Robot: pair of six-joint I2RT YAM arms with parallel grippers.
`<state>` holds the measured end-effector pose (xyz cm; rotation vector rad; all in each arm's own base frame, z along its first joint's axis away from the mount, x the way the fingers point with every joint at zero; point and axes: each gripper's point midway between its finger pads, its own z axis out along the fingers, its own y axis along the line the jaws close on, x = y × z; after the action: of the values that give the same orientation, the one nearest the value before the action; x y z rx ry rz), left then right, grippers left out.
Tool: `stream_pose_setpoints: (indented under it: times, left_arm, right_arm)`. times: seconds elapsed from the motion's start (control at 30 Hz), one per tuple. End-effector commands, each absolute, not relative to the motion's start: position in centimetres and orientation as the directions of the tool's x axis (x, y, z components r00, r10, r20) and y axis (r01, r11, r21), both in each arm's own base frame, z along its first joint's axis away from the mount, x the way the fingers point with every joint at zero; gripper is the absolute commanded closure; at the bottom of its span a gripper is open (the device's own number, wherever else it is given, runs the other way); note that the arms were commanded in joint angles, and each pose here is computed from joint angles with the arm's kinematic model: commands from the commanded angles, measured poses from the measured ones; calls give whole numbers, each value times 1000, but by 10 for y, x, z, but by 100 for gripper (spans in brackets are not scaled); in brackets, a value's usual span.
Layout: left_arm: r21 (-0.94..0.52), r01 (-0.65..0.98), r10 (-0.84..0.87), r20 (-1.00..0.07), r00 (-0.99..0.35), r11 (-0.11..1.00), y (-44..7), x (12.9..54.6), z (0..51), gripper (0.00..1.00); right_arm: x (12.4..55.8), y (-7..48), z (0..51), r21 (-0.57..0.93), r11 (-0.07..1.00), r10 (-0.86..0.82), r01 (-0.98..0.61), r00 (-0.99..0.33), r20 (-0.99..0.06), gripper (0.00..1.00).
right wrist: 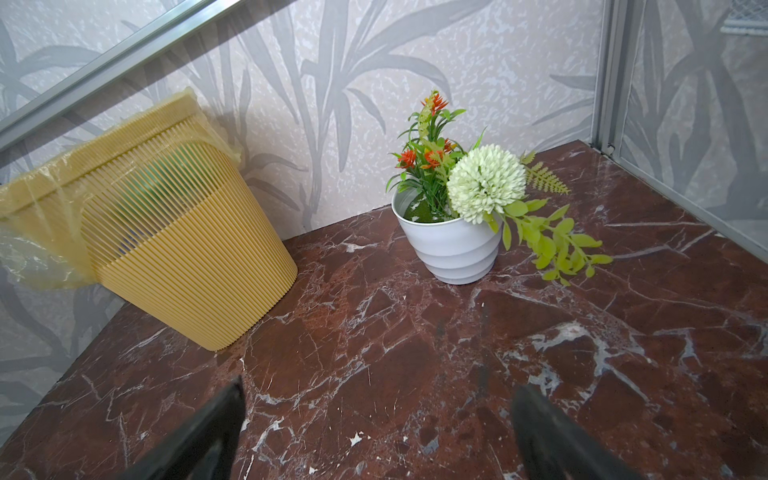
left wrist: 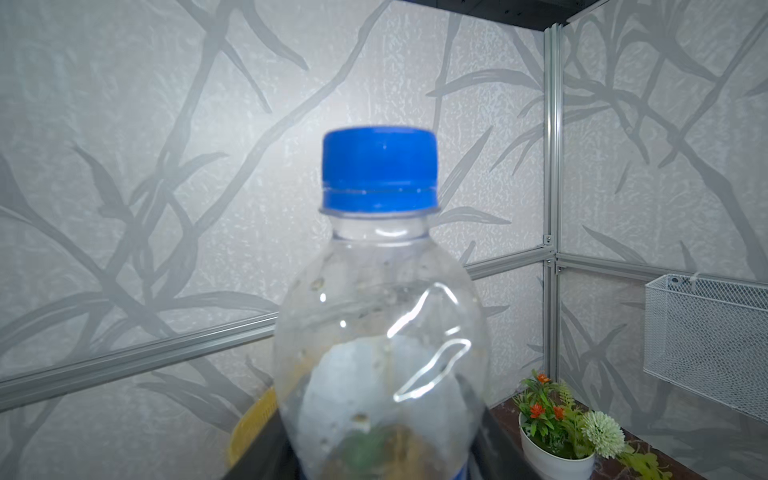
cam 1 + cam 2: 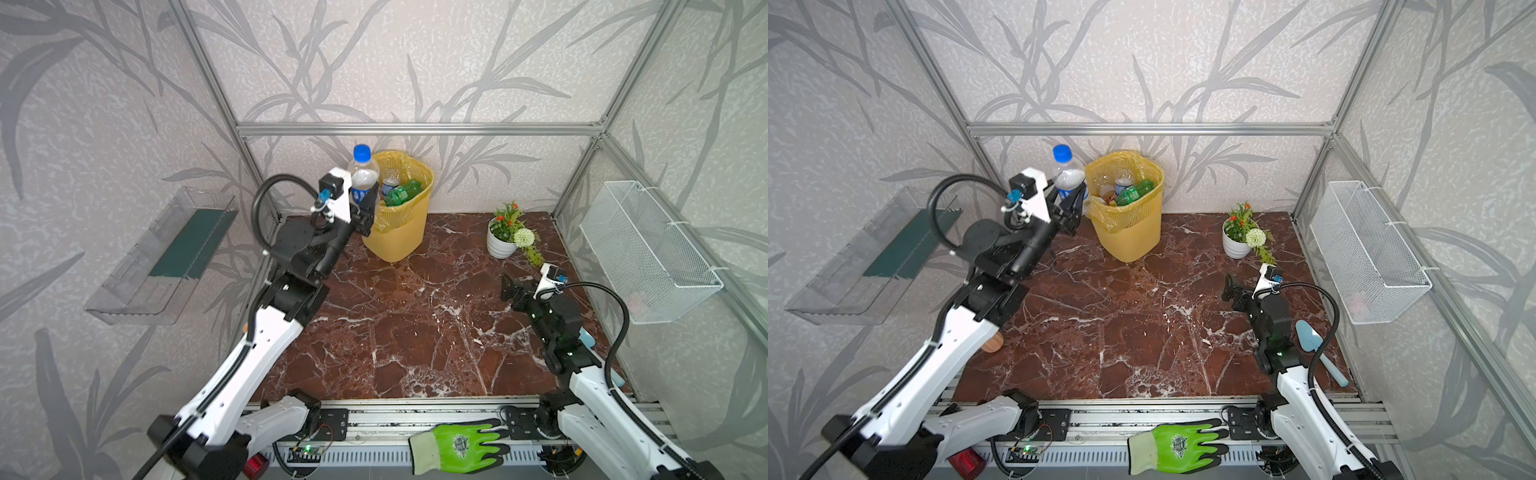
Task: Throw the plastic bottles in the bin
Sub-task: 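Carry the water bottle over the bin and release it with the left gripper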
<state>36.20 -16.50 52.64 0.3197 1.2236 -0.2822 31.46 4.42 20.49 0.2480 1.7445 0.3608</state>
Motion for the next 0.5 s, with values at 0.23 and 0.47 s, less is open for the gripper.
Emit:
stream_pose_setpoints:
  times: [0.23,0.47]
  left_arm:
    - [-1,382,12,-999,-31,924,-191,499,459,12]
    - [29,385,-2,-997,78,922,-177,458,481,1]
  right_arm:
    - [317,49,215,406,912,388,-67,-184,-903,0]
    - [312,43,209,373,927,359,-39,-192,-913,0]
